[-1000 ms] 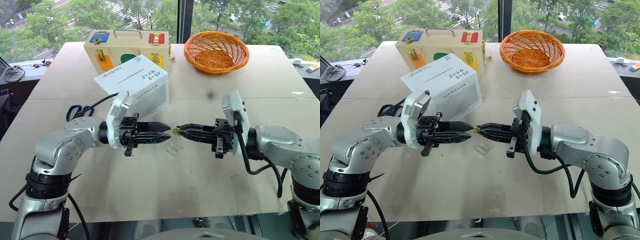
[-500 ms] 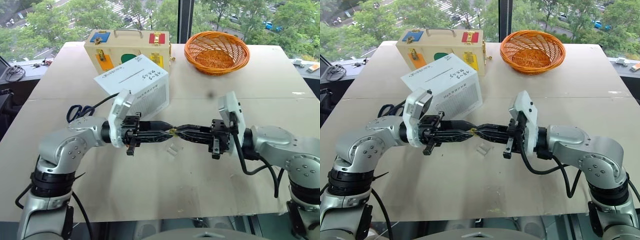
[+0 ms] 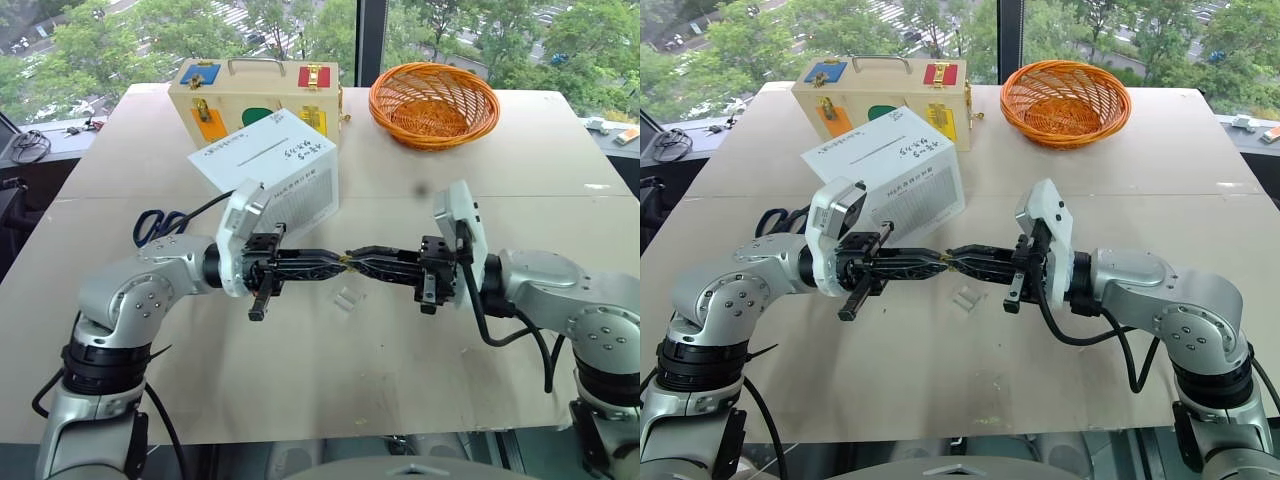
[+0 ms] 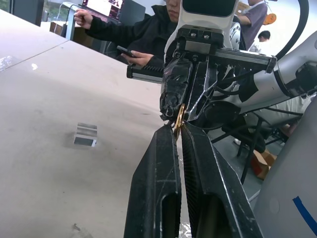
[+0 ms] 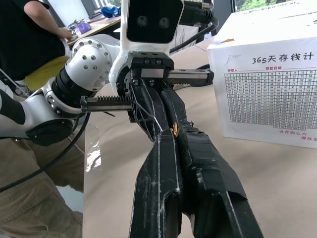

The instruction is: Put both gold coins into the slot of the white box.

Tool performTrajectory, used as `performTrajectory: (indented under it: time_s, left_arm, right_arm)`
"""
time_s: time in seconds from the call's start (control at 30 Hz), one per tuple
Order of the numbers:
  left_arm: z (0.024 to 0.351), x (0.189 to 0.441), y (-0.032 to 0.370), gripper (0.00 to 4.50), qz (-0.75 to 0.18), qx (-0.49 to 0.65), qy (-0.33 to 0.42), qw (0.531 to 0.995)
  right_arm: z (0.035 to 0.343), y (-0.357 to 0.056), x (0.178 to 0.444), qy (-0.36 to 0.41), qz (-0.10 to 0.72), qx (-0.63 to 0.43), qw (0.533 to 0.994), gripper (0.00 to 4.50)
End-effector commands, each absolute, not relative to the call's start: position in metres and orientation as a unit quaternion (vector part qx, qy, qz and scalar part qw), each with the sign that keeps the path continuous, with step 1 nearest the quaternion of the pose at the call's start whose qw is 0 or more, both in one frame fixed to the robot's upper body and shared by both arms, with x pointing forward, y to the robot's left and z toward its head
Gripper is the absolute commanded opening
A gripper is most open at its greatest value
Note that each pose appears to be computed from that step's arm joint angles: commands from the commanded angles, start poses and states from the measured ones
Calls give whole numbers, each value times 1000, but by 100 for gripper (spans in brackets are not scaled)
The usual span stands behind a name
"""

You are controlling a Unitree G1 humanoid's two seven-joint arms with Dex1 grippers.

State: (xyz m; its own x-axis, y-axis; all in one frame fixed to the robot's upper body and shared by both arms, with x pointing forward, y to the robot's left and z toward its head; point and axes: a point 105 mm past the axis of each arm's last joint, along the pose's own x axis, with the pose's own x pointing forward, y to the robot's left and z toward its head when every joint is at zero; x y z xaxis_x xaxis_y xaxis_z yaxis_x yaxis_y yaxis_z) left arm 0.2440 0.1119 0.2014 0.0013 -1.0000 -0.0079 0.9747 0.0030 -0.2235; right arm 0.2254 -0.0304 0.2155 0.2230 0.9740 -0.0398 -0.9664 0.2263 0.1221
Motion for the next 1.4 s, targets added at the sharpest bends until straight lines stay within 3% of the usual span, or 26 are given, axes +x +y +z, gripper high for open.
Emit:
performTrajectory:
  time_s: [0.03,0.1,0.17,0.2,0.3,0.43,0.57,0.7,0.8,0.97,1.4]
  left_arm:
    - [215,236,107,0,-715,-68,55,694]
    - [220,238,110,0,-708,-68,49,701]
    - [223,239,112,0,-702,-66,44,708]
    - [227,239,115,0,-696,-64,39,714]
    - [249,246,127,0,-662,-60,11,747]
    - [276,261,146,0,-611,-43,-14,790]
    - [310,301,181,0,-489,16,-56,870]
    - [314,334,200,0,-419,86,-11,904]
    - [298,346,206,0,-414,132,65,898]
    - [291,366,220,0,-381,145,99,908]
    - [280,365,216,0,-404,126,146,894]
  right_arm:
    - [227,-31,221,14,631,34,775,46]
    - [226,-38,222,11,623,32,782,86]
    - [227,-45,224,4,612,29,791,175]
    - [228,-52,224,0,604,23,797,248]
    - [234,-80,221,-28,569,-17,822,349]
    - [238,-100,215,-39,549,-75,831,349]
    - [250,-118,214,-57,514,-122,847,349]
    - [263,-126,214,-76,492,-151,854,349]
    - [272,-124,214,-96,485,-164,853,349]
    - [282,-113,209,-136,490,-176,843,349]
    - [282,-106,211,-136,484,-176,846,349]
